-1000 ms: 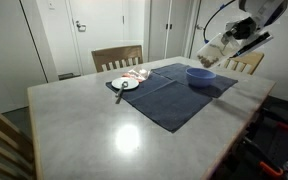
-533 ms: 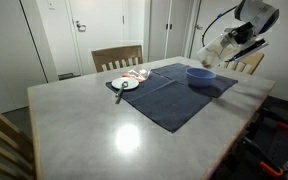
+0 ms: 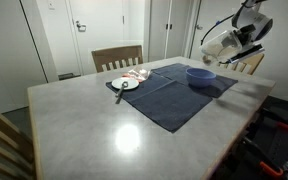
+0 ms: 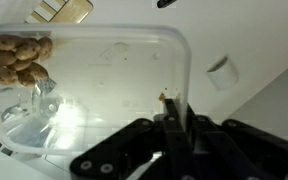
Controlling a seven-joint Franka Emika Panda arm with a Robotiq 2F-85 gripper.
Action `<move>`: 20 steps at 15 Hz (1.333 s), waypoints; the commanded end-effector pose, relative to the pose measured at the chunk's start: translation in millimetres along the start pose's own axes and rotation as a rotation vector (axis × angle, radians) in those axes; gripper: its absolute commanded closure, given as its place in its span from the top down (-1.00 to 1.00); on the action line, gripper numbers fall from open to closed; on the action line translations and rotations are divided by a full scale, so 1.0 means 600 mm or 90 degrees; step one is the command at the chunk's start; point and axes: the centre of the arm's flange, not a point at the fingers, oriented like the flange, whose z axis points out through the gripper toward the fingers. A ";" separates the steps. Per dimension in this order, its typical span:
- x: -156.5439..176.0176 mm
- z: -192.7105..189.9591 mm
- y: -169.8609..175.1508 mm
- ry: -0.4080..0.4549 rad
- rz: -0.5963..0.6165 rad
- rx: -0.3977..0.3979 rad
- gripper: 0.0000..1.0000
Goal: Pour the contents from the clear bowl into the blue bowl
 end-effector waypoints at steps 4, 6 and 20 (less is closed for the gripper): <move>-0.004 -0.039 0.019 0.025 -0.040 0.097 -0.96; -0.005 -0.043 0.021 0.030 -0.044 0.119 -0.96; -0.004 -0.067 0.034 0.054 -0.054 0.200 -0.96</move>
